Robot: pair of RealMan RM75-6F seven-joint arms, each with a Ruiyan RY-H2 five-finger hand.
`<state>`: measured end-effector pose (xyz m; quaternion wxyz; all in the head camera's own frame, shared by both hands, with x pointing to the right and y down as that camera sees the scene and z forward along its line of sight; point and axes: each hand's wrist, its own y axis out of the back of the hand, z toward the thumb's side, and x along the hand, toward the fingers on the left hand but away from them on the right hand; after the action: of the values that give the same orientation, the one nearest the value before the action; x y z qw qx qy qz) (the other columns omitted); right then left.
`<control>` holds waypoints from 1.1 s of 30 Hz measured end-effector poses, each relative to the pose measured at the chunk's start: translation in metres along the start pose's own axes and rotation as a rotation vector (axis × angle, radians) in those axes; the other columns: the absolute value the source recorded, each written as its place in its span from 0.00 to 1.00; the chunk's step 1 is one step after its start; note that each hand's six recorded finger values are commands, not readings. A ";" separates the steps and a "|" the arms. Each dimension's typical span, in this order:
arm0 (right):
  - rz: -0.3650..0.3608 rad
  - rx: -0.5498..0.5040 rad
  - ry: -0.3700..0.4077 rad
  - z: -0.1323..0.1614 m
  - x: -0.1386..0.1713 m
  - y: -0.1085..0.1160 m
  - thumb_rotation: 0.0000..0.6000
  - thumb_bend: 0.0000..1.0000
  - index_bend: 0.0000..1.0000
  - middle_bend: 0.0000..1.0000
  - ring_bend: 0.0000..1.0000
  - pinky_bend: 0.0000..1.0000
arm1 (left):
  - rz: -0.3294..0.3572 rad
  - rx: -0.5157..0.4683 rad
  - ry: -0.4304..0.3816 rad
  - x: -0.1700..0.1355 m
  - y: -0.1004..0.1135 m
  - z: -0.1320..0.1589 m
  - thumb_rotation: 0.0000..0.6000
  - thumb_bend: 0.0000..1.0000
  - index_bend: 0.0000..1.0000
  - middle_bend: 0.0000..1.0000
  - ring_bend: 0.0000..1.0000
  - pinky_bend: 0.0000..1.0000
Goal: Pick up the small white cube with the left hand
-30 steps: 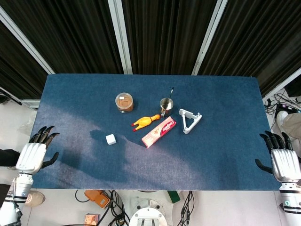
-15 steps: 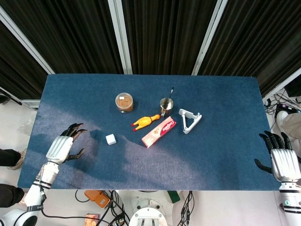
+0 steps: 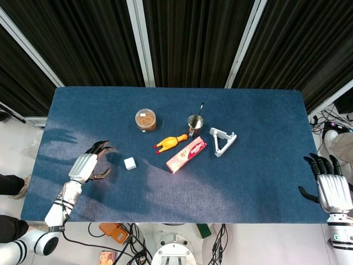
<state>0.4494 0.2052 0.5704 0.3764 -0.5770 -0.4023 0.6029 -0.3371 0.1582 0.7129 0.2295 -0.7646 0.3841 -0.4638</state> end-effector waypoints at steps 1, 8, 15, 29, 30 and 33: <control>0.001 0.000 0.000 0.000 0.000 0.000 1.00 0.31 0.24 0.19 0.19 0.09 | -0.005 -0.002 0.001 0.001 -0.003 0.000 1.00 0.29 0.21 0.07 0.03 0.20; 0.003 0.002 0.004 0.001 -0.001 -0.001 1.00 0.31 0.24 0.19 0.19 0.09 | -0.027 -0.015 -0.002 0.004 -0.017 0.007 1.00 0.28 0.21 0.07 0.02 0.20; 0.004 0.000 0.000 0.001 -0.001 -0.001 1.00 0.31 0.24 0.19 0.19 0.09 | -0.032 -0.022 -0.006 0.013 -0.026 0.017 1.00 0.27 0.21 0.07 0.02 0.19; 0.005 0.001 0.005 0.002 -0.002 -0.002 1.00 0.31 0.24 0.19 0.19 0.09 | -0.046 -0.018 0.005 0.025 -0.039 0.025 1.00 0.27 0.21 0.07 0.02 0.19; 0.005 0.001 0.005 0.002 -0.002 -0.002 1.00 0.31 0.24 0.19 0.19 0.09 | -0.047 -0.018 0.006 0.025 -0.039 0.025 1.00 0.26 0.21 0.07 0.02 0.19; 0.005 0.002 0.006 0.002 -0.002 -0.002 1.00 0.31 0.24 0.19 0.19 0.09 | -0.048 -0.016 0.008 0.026 -0.042 0.028 1.00 0.26 0.22 0.07 0.02 0.19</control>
<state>0.4470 0.2041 0.5732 0.3765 -0.5794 -0.3990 0.6027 -0.2891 0.1619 0.7430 0.2106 -0.7736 0.3705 -0.4689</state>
